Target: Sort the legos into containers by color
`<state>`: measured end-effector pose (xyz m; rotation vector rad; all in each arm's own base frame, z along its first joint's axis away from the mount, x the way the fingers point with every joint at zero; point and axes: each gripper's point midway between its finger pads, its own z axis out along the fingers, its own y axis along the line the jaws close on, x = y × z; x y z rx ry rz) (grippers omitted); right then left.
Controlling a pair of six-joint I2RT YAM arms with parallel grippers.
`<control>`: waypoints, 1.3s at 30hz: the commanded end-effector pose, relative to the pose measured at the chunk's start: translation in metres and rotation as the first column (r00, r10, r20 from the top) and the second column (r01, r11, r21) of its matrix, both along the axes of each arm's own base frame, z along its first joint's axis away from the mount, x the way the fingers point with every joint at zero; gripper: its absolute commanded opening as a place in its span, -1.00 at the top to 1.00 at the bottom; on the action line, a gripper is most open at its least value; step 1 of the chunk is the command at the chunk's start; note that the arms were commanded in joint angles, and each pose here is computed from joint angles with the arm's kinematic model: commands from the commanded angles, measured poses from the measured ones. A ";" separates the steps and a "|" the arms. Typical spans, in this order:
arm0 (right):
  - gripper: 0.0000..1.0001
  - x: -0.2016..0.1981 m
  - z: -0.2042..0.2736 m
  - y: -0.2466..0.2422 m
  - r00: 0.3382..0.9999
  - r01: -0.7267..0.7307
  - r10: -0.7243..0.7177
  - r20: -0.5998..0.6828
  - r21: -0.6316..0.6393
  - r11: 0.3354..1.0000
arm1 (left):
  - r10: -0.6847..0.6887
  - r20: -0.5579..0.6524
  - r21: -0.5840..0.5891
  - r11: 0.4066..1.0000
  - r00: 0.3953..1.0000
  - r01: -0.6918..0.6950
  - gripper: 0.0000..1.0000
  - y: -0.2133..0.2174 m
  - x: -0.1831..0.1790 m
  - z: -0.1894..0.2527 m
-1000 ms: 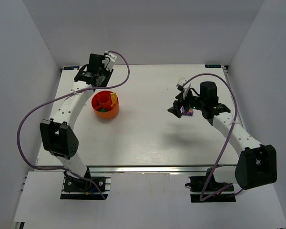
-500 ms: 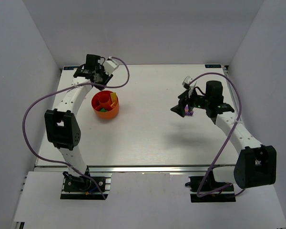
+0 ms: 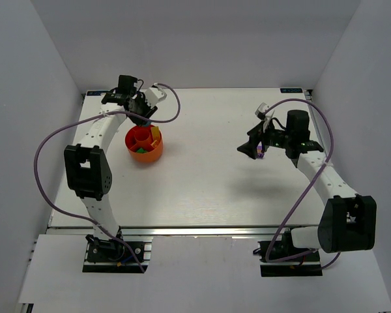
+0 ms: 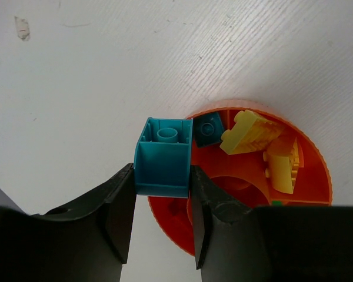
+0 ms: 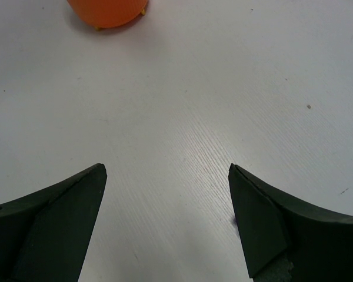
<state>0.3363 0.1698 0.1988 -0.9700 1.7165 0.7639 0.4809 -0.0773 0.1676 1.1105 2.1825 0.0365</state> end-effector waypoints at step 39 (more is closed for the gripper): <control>-0.79 -0.002 0.007 -0.012 1.000 -0.007 0.008 -0.012 0.073 0.997 | -0.137 -0.036 -0.014 0.991 0.990 0.136 1.00 0.013 -0.016 0.016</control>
